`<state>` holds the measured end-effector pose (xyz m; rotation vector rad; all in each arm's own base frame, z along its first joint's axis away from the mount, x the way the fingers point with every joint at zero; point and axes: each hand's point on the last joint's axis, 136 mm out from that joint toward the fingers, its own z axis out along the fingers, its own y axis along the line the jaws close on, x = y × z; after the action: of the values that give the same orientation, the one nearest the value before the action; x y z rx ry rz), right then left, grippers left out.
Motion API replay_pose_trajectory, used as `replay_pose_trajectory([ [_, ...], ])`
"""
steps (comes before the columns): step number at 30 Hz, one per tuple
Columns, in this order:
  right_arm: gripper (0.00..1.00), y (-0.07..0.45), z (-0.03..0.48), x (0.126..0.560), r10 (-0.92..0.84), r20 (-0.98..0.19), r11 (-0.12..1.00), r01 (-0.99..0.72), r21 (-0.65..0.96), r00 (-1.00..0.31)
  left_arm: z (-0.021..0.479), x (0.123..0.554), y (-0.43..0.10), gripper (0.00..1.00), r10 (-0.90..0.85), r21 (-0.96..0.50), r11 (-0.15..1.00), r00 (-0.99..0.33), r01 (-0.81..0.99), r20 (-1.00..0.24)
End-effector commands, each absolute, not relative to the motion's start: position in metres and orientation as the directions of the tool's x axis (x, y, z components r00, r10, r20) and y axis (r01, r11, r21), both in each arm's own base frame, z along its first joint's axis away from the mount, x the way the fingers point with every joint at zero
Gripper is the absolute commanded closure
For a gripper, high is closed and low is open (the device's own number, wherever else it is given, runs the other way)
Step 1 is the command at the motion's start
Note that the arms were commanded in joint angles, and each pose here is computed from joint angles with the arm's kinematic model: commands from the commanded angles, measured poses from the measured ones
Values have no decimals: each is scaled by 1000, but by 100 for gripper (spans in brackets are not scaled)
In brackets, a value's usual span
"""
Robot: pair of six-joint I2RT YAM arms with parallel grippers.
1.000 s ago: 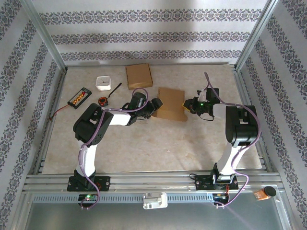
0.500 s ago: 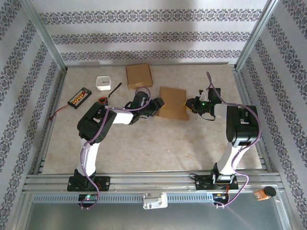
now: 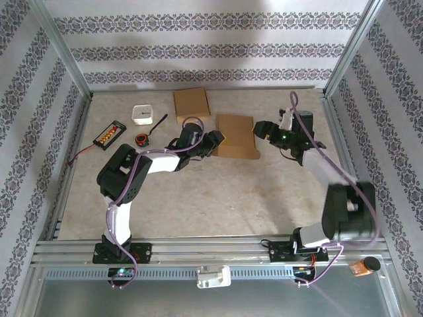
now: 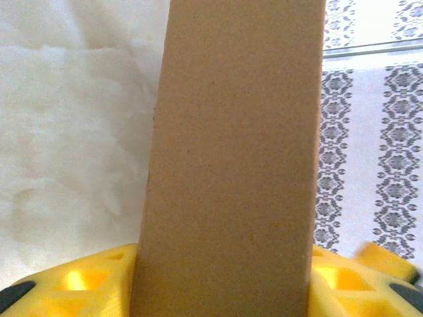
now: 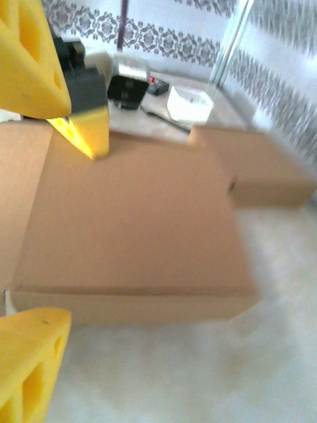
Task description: Fold the paper box
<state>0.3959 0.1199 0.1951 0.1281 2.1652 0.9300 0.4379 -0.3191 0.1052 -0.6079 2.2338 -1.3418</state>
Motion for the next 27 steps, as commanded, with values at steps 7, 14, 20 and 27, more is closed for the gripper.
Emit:
replay_pose_trajectory([
  [7,7,214,252,326,-367,-928,669,-676,-310,62,169,429,-268,61,-613,-868,485,-747,-102,-255],
  [14,2,246,226,329,-697,-640,390,-577,-717,324,184,421,-242,61,-657,-881,451,-722,-143,-219],
  [20,2,247,196,372,-878,-303,139,-407,-903,370,193,416,-234,61,-659,-887,438,-723,-148,-205],
  [27,2,251,206,421,-932,-191,127,-216,-968,307,191,414,-234,61,-683,-911,376,-716,-170,-148],
])
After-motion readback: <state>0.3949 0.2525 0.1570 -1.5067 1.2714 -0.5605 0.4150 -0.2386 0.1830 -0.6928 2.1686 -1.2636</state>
